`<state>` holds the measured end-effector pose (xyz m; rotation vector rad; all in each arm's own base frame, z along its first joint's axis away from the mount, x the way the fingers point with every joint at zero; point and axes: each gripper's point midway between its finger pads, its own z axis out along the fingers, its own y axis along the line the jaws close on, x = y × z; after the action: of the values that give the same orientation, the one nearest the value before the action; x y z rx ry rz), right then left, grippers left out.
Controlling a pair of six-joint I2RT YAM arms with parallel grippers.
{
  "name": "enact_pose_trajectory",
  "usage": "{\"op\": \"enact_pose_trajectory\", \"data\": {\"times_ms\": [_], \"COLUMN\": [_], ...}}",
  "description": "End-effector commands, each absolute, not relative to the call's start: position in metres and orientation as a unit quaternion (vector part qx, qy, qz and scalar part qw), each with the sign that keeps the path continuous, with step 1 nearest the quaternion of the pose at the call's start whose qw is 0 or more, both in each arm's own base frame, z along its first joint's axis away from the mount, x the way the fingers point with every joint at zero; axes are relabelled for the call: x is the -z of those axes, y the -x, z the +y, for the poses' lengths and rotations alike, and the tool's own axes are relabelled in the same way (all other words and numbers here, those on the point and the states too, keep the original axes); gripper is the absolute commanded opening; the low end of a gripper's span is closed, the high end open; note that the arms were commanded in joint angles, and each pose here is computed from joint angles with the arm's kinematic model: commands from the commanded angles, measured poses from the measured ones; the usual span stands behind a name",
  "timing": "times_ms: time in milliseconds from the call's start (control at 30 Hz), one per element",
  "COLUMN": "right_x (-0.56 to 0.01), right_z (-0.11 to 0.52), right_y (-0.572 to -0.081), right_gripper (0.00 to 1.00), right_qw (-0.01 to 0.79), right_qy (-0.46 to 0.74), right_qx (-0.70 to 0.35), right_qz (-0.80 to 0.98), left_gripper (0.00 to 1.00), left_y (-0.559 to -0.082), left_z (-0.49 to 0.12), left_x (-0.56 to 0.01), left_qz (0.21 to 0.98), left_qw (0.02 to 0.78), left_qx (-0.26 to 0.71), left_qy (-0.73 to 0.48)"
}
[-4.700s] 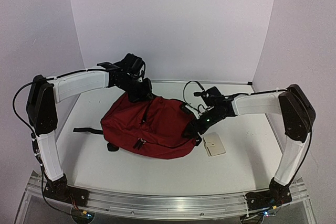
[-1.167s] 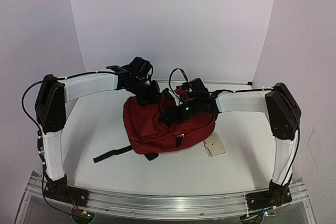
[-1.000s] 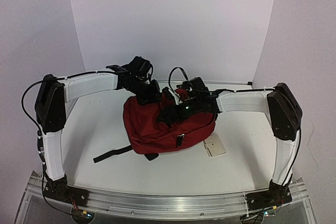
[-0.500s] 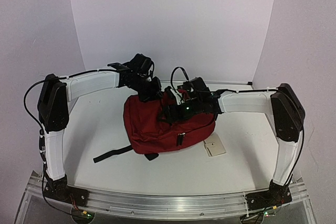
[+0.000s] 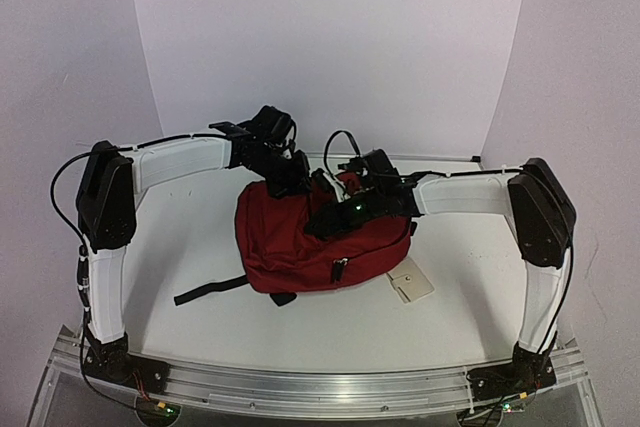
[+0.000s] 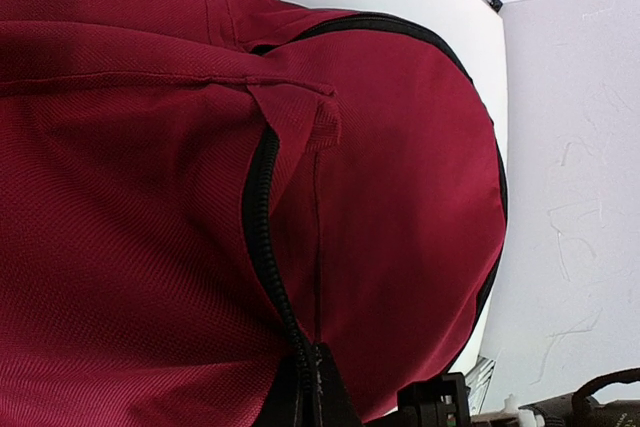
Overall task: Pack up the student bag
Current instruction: Adjust the stationery in the student bag.
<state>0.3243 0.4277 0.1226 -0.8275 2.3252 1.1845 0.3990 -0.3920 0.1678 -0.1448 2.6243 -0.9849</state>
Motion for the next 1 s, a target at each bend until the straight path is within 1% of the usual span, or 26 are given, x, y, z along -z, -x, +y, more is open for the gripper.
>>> {"op": "enact_pose_trajectory", "data": {"times_ms": [0,67,200,300,433,533,567,600,633,700,733,800,833,867,900,933,967], "right_x": [-0.179,-0.183,-0.173,-0.147,-0.116,-0.101,-0.097,-0.095,-0.095,-0.104,-0.114,-0.135,-0.143,-0.149,-0.151,-0.154,-0.156], "right_z": [0.432,0.422,0.407,0.411,0.420,0.427,0.429,0.432,0.436,0.446,0.450,0.456,0.458,0.458,0.457,0.454,0.452], "right_y": [-0.316,-0.321,-0.331,-0.331,-0.329,-0.330,-0.329,-0.326,-0.322,-0.313,-0.310,-0.303,-0.301,-0.301,-0.301,-0.302,-0.303], "right_gripper": [0.59,0.70,0.85,0.87,0.85,0.85,0.82,0.74,0.64,0.51,0.43,0.32,0.24,0.12,0.04,0.00,0.00], "right_qw": [0.250,0.272,0.288,0.258,0.219,0.204,0.198,0.192,0.183,0.169,0.172,0.184,0.189,0.194,0.198,0.201,0.204], "right_qy": [0.309,0.289,0.250,0.243,0.238,0.235,0.237,0.242,0.249,0.266,0.276,0.304,0.319,0.328,0.333,0.339,0.342], "right_qx": [-0.439,-0.417,-0.381,-0.378,-0.381,-0.378,-0.379,-0.384,-0.395,-0.429,-0.450,-0.478,-0.486,-0.490,-0.490,-0.492,-0.494], "right_qz": [0.806,0.817,0.842,0.855,0.866,0.872,0.872,0.870,0.865,0.847,0.832,0.803,0.791,0.784,0.781,0.776,0.773], "left_gripper": [0.00,0.00,0.00,0.00,0.00,0.00,0.00,0.00,0.00,0.00,0.00,0.00,0.00,0.00,0.00,0.00,0.00], "left_y": [-0.417,-0.416,-0.416,-0.417,-0.420,-0.422,-0.422,-0.422,-0.422,-0.422,-0.421,-0.421,-0.420,-0.420,-0.420,-0.419,-0.419], "left_z": [-0.401,-0.401,-0.402,-0.403,-0.405,-0.406,-0.406,-0.406,-0.406,-0.406,-0.406,-0.405,-0.405,-0.405,-0.404,-0.404,-0.404], "left_x": [-0.225,-0.224,-0.223,-0.223,-0.222,-0.223,-0.223,-0.223,-0.222,-0.221,-0.220,-0.219,-0.220,-0.220,-0.221,-0.222,-0.222], "left_qz": [0.887,0.887,0.887,0.887,0.888,0.888,0.888,0.888,0.888,0.888,0.889,0.889,0.888,0.888,0.888,0.887,0.887], "left_qw": [0.236,0.234,0.232,0.233,0.233,0.234,0.234,0.234,0.234,0.232,0.232,0.231,0.231,0.231,0.232,0.233,0.233], "left_qx": [0.395,0.397,0.397,0.397,0.395,0.395,0.395,0.395,0.395,0.395,0.395,0.395,0.396,0.396,0.396,0.397,0.397], "left_qy": [0.034,0.034,0.032,0.031,0.028,0.027,0.027,0.027,0.027,0.027,0.028,0.029,0.029,0.030,0.030,0.030,0.030]}}
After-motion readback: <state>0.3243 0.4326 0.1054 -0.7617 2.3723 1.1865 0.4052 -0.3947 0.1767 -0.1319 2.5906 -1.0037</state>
